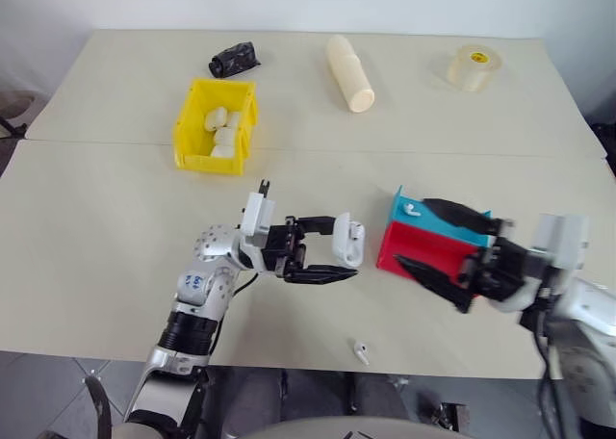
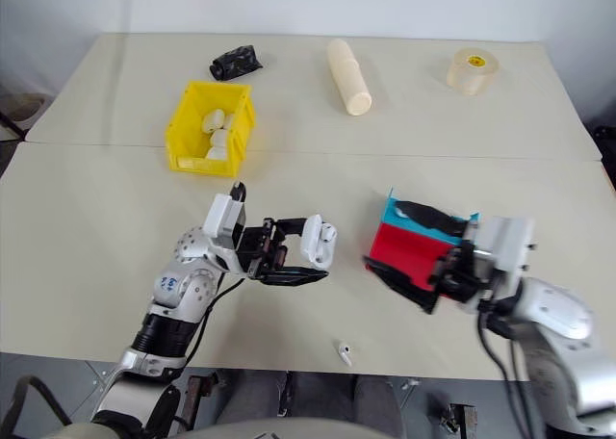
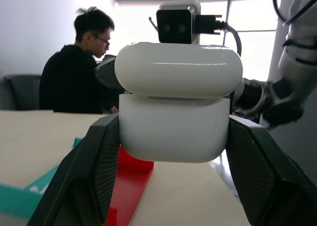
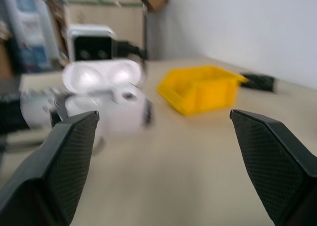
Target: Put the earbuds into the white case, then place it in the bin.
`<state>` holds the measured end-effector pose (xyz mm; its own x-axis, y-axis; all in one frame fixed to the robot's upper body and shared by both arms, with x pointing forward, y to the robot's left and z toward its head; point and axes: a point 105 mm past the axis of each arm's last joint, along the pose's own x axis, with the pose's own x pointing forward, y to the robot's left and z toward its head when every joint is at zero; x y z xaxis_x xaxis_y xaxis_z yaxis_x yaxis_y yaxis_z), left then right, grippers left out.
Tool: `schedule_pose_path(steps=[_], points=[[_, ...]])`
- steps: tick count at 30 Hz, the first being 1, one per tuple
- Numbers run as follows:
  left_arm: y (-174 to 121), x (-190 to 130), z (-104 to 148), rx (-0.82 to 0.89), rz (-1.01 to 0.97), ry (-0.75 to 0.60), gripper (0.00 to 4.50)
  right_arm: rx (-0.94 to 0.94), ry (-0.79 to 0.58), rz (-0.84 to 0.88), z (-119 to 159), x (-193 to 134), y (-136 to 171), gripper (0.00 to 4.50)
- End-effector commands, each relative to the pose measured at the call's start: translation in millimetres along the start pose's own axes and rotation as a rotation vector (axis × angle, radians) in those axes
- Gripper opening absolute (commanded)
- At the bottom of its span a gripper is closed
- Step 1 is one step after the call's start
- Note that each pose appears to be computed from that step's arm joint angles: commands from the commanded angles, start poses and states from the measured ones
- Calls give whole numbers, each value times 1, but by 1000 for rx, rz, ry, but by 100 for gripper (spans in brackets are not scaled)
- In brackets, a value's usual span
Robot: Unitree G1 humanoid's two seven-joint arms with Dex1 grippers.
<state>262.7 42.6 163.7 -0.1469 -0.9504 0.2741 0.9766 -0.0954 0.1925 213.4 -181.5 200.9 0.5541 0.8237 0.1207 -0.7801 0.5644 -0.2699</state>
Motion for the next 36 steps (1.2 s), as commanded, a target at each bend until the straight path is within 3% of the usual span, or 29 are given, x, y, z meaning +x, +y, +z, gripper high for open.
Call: schedule_pose_path(steps=[1,5,9,16,18,20,26,31,36], points=[[1,3,4,61,26,0,280,-68,130,-78,-7,-44,-19,446],[3,6,1,84,59,27,280,-99,266,-205,-22,-90,-46,446],[2,10,-2,101,66,29,280,-124,347,-216,-27,-101,-60,446],[4,15,-2,117,88,18,280,-100,409,-58,-8,-46,-77,446],[4,16,-2,120,91,14,280,-42,631,-38,-25,-38,-84,446],[4,17,-3,122,94,7,280,-4,742,-53,-32,-28,-94,446],[1,21,-3,125,100,-12,280,-42,898,-114,-43,0,-130,446],[1,20,-2,139,117,-16,280,-107,1040,16,-64,3,-139,446],[1,20,-1,148,133,-19,280,-162,1064,125,-76,10,-146,446]])
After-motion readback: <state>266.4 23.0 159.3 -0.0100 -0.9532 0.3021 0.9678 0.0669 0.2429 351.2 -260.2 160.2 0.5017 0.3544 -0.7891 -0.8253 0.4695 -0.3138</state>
